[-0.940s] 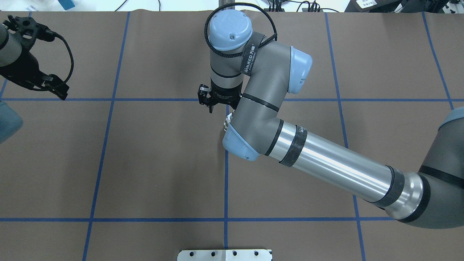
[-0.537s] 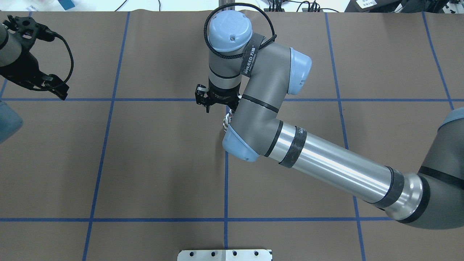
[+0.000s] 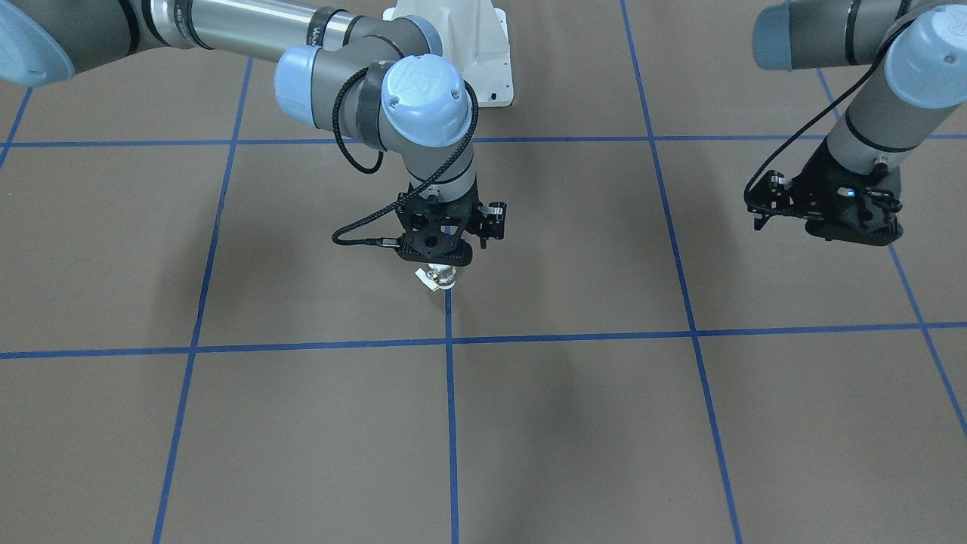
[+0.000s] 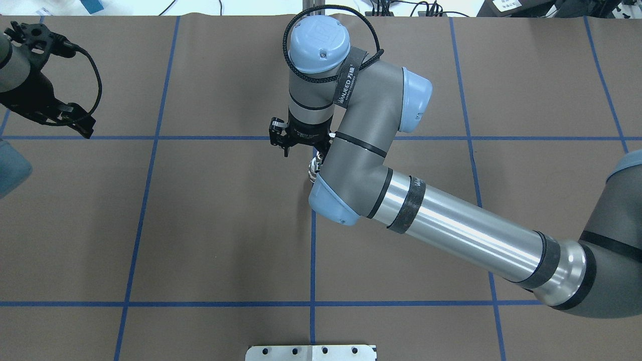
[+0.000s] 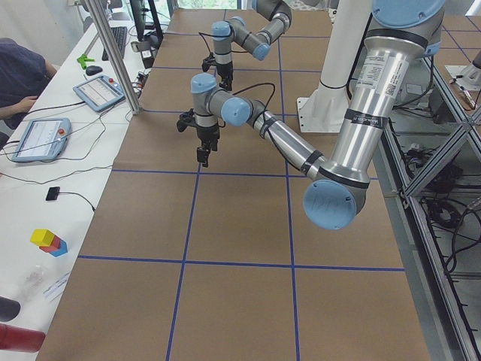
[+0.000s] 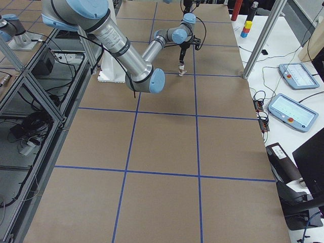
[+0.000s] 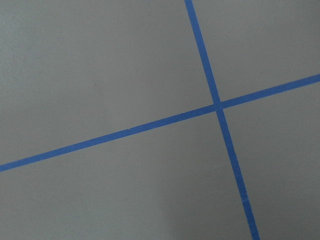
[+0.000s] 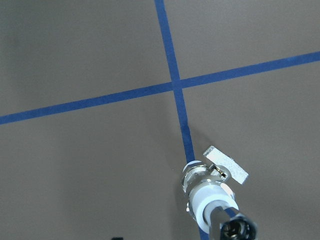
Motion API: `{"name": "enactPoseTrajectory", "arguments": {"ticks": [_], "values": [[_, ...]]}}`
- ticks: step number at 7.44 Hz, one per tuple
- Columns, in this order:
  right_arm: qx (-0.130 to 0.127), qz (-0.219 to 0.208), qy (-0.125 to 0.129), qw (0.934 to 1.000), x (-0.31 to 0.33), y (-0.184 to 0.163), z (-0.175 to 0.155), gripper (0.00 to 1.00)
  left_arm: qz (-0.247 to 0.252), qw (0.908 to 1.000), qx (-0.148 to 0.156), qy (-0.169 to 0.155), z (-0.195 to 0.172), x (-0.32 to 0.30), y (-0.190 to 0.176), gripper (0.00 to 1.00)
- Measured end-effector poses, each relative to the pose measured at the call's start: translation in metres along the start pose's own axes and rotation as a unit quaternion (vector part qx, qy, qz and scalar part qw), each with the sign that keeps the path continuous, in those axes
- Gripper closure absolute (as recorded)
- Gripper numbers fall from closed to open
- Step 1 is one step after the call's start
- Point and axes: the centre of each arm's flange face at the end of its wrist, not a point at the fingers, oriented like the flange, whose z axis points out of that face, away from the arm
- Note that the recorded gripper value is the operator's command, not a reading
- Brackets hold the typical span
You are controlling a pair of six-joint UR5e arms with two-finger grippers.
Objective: Assemble PPR valve and pipe with both arms
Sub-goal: 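Twist the fitting with the right gripper to thread it into the valve, then open the right gripper and lift it off the fitting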
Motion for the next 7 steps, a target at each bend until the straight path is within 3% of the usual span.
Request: {"name": "enactPoseTrajectory", "arguments": {"ticks": [5,6,7], "values": [[0.002,-0.011,-0.020,0.9997,-0.005,0.009,-0.019,1.00,-0.001,1.0000,0.000,0.000,0.000,0.000,-0.001,0.00],[0.002,-0.013,-0.025,0.9996,-0.006,0.012,-0.024,0.08,-0.001,1.0000,0.000,0.000,0.000,0.000,-0.001,0.00],[0.006,-0.018,-0.036,0.9992,-0.007,0.016,-0.037,0.01,0.000,1.0000,0.000,0.000,0.000,0.000,-0.001,0.00]]}}
